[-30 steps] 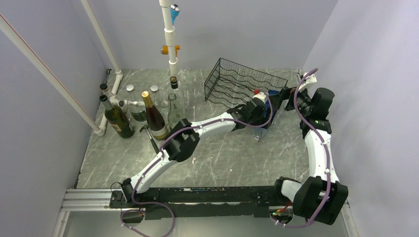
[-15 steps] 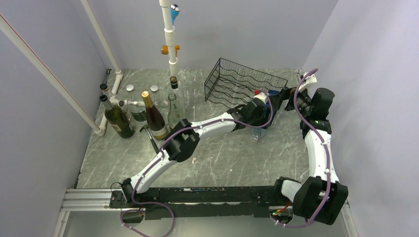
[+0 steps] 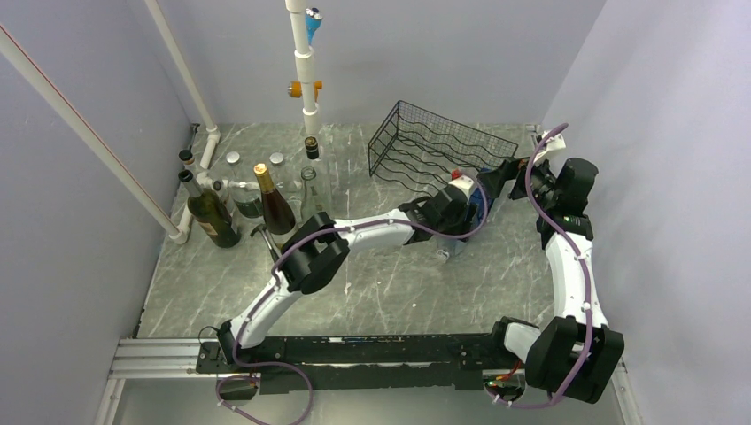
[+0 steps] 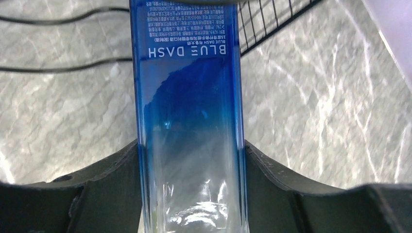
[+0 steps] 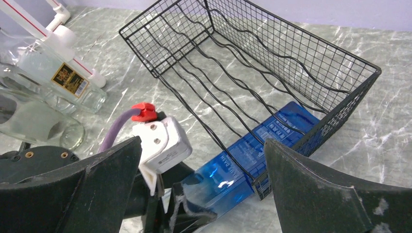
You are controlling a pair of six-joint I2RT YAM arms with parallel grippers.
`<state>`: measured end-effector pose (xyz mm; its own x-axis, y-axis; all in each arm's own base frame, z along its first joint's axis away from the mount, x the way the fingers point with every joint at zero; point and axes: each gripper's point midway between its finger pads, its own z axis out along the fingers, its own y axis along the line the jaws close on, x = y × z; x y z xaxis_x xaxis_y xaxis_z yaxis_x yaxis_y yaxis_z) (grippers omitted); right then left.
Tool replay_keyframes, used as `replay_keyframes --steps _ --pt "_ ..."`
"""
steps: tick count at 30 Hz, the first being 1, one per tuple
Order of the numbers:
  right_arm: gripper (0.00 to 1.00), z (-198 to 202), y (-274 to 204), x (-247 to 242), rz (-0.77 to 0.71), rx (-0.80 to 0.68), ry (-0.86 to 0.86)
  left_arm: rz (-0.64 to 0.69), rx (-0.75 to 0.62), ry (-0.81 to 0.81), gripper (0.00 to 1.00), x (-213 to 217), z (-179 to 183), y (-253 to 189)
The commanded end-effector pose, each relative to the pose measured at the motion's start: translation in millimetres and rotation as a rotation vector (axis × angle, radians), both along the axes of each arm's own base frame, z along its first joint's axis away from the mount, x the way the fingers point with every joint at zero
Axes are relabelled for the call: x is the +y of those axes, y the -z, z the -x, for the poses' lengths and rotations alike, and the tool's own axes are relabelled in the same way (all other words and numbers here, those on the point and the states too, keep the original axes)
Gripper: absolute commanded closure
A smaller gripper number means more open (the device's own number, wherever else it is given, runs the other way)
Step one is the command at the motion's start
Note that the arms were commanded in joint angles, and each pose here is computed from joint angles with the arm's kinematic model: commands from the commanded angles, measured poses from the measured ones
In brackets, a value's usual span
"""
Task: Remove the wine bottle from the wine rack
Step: Pick up the wine bottle from the wine rack.
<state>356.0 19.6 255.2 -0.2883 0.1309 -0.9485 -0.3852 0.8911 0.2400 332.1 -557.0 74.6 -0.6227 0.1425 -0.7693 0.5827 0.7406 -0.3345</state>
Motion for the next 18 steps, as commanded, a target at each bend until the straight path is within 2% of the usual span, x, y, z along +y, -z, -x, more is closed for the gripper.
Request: replay_keyframes --steps 1,9,18 --pt "0.0 1.7 -15.0 5.2 0.011 -0.062 -0.027 0.054 -0.13 0.026 1.0 9.1 -3.0 -60.8" --pt "0.0 2.9 -14.3 6.6 0.016 -0.065 -0.042 0.06 -0.101 0.116 1.0 36.7 22.8 -73.8" --pt "0.0 19.7 -6.8 29.5 0.069 -0.095 -0.244 0.091 0.006 0.184 1.0 86.6 48.7 -71.3"
